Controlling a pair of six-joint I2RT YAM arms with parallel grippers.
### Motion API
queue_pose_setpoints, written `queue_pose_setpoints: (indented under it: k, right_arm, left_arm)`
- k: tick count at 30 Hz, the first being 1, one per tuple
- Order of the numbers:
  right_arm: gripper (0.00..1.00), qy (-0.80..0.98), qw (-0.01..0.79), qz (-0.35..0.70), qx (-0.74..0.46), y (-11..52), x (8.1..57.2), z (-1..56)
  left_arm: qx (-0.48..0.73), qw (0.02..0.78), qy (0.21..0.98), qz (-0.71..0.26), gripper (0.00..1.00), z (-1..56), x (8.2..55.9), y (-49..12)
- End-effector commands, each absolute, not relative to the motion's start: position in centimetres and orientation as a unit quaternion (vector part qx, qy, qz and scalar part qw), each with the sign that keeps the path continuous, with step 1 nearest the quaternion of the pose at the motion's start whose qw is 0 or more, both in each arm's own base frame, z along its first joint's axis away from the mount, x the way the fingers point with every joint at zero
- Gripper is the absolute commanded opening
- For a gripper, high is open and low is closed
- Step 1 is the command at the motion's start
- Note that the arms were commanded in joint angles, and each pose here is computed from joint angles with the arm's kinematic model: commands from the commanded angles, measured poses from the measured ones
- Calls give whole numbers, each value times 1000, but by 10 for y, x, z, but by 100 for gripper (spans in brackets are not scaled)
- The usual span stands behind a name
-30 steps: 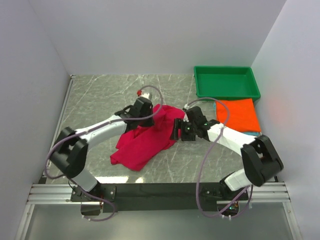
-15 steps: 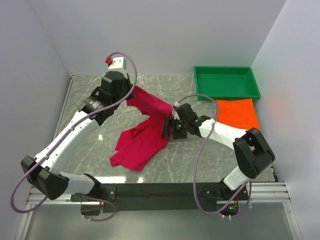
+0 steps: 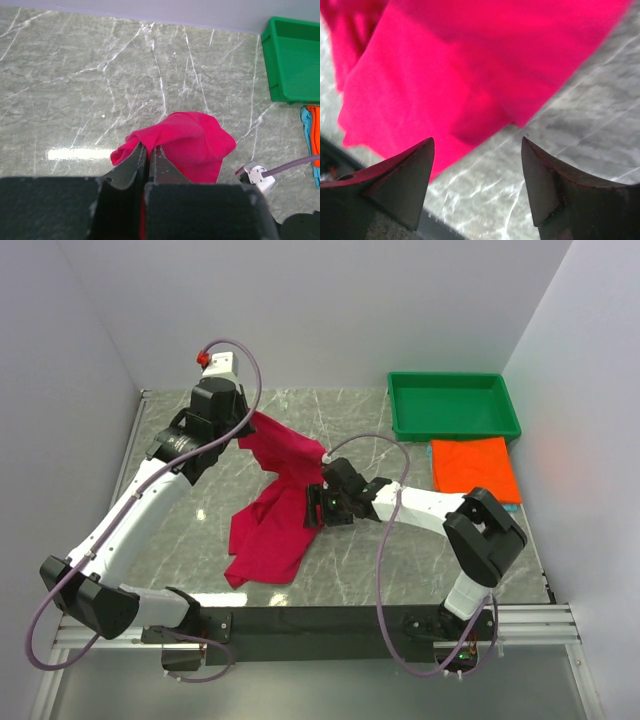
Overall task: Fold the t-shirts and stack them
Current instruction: Flatten the tshirt out
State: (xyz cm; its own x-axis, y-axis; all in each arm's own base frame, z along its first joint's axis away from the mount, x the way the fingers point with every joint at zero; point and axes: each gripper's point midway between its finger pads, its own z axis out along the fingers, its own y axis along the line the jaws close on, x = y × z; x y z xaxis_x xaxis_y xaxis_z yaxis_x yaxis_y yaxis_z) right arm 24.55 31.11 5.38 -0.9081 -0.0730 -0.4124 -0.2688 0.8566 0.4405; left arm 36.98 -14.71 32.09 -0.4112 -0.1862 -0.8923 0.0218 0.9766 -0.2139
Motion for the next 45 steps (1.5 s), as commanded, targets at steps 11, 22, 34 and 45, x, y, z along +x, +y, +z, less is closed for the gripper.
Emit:
queue_pose_setpoints:
  k: [11, 22, 34, 45]
  right_arm:
    - [64, 925, 268, 268, -12, 325, 296, 49]
    - [0, 906, 406, 112, -51, 266, 355, 125]
    - [0, 798, 582, -47, -153, 194, 368, 363]
    - [21, 921, 294, 145, -211, 230, 236, 175]
  left_arm:
    - [-63, 579, 804, -119, 1, 364, 358, -134]
    - [-94, 612, 775, -125, 1, 402, 371, -99]
    - [-142, 711, 671, -156, 1, 525, 342, -57]
    - [-210, 615, 737, -186, 1, 356, 257, -46]
